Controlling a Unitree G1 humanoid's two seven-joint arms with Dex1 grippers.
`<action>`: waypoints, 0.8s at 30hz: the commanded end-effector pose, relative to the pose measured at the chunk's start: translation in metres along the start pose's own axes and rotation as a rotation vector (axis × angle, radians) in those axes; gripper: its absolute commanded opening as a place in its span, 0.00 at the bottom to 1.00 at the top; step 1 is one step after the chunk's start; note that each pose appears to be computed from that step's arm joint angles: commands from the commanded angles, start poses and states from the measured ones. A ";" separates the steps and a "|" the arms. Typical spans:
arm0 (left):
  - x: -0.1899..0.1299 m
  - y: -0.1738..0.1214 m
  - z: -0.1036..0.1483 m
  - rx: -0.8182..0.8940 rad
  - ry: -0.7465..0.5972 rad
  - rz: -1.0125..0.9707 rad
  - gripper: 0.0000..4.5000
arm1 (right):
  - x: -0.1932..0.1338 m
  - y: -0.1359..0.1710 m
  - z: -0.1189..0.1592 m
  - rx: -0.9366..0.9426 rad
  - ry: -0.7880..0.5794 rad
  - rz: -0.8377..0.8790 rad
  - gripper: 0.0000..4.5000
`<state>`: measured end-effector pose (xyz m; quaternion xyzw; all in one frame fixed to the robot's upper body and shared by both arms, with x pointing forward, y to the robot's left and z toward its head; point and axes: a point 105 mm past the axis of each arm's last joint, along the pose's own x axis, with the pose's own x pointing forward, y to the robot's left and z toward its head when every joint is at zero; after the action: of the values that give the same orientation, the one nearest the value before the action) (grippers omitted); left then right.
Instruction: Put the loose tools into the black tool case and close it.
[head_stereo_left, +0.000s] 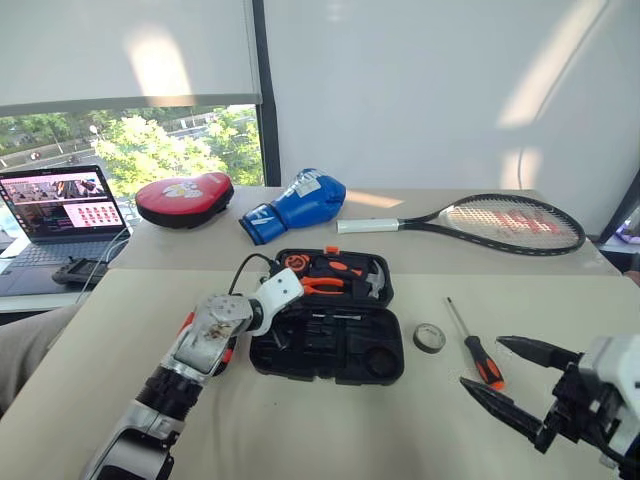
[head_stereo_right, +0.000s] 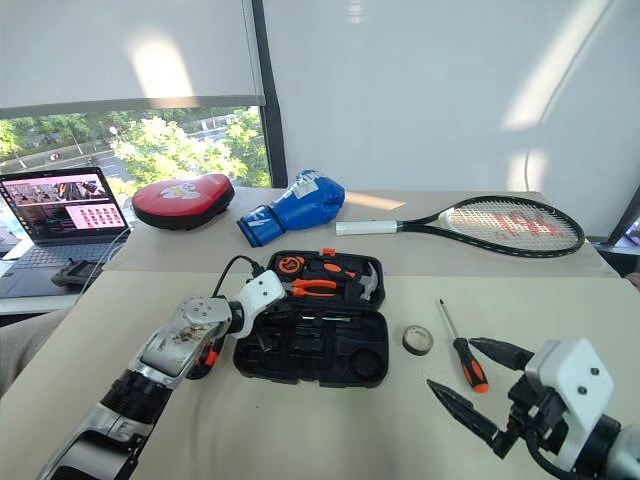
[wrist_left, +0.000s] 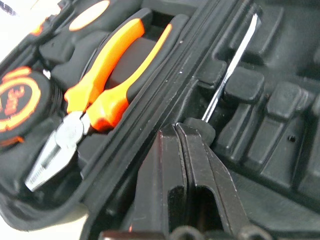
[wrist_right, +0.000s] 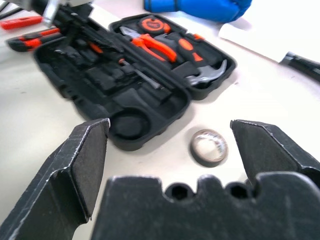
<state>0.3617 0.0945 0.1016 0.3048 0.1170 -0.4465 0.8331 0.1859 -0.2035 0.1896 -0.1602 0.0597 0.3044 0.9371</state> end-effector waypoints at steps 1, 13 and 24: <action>-0.007 0.001 -0.008 -0.093 -0.076 -0.001 0.02 | 0.008 -0.009 -0.002 -0.011 0.027 -0.045 1.00; -0.121 -0.049 0.086 -0.249 -0.450 -0.569 0.57 | 0.039 -0.076 -0.078 0.237 0.551 -0.250 1.00; -0.129 -0.065 0.102 -0.220 -0.429 -0.511 1.00 | 0.064 -0.093 -0.101 0.313 0.710 -0.252 0.74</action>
<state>0.2317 0.0901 0.2078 0.0669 0.0740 -0.6821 0.7244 0.2863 -0.2686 0.0981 -0.0975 0.4172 0.1063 0.8973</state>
